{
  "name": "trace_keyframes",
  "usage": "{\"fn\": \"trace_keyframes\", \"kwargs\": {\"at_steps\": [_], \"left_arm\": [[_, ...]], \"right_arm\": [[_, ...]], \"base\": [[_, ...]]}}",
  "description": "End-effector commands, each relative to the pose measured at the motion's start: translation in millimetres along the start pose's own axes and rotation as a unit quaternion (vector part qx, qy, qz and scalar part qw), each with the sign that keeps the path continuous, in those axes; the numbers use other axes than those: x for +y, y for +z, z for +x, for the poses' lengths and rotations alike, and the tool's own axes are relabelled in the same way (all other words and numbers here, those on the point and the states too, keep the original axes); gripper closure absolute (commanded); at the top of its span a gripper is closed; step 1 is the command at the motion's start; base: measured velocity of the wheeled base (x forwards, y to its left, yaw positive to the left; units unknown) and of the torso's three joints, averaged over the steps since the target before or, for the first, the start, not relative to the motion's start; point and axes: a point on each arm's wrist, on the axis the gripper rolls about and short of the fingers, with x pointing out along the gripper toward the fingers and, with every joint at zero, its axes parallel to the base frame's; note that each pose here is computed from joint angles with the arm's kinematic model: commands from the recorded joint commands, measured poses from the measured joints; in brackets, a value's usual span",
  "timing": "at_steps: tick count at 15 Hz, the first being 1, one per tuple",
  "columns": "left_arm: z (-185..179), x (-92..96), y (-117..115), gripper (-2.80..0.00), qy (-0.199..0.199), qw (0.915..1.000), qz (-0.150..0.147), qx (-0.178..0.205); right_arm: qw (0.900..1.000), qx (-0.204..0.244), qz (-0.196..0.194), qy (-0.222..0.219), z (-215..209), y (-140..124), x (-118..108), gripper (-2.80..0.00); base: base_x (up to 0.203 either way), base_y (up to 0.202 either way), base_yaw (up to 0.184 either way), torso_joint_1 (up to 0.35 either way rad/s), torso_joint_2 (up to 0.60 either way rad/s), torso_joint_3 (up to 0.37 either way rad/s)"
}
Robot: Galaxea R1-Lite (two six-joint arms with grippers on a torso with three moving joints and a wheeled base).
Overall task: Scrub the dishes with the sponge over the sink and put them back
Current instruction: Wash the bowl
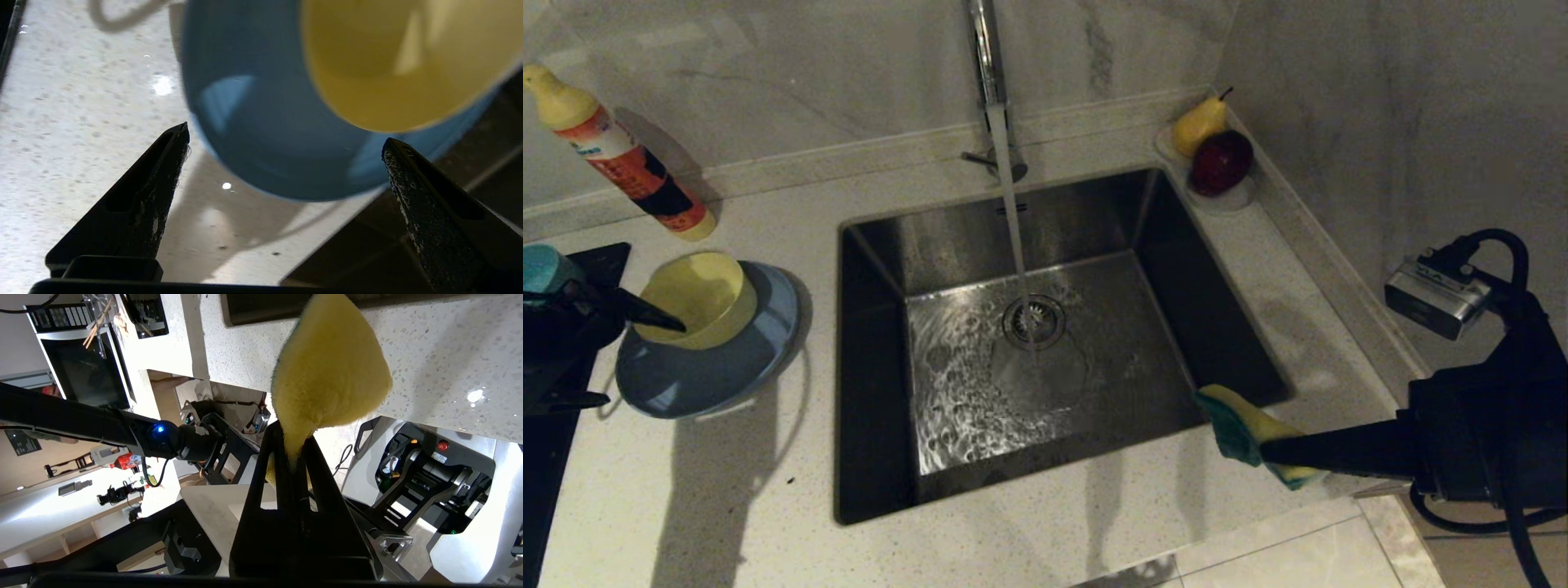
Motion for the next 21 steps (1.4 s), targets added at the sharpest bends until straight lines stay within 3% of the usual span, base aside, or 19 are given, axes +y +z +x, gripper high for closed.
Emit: {"fn": "trace_keyframes", "kwargs": {"at_steps": [1,4,6,9,15,21], "left_arm": [[-6,-4.4,3,-2.8,-0.011,0.9998,-0.011,-0.01],[6,-4.4,12,-2.8,-0.006,0.9986,-0.053,-0.008],[9,-4.6,14,-2.8,-0.006,0.9981,-0.061,-0.01],[16,-6.2,22,-2.8,-0.027,0.9947,-0.091,-0.038],[28,-4.2,26,-2.8,-0.023,0.9932,-0.11,-0.03],[35,-3.3,27,-2.8,-0.008,0.9932,-0.11,-0.038]], "right_arm": [[1.0,0.001,0.002,0.001,-1,-1,0,0.0],[1.0,0.001,0.003,-0.001,0,0,-1,0.0],[1.0,0.003,0.004,-0.003,2,0,-2,0.0],[1.0,0.006,0.007,-0.007,4,0,-5,0.0],[1.0,0.0,0.005,0.0,9,1,-8,0.0],[1.0,0.001,0.005,0.001,10,0,-8,0.0]], "base": [[0.0,0.0,0.0,0.0,0.0,0.0],[0.0,0.0,0.0,0.0,0.0,0.0],[0.0,0.0,0.0,0.0,0.0,0.0],[0.0,0.0,0.0,0.0,0.0,0.0],[0.0,0.0,0.0,0.0,0.0,0.0],[0.0,0.0,0.0,0.0,0.0,0.0]]}}
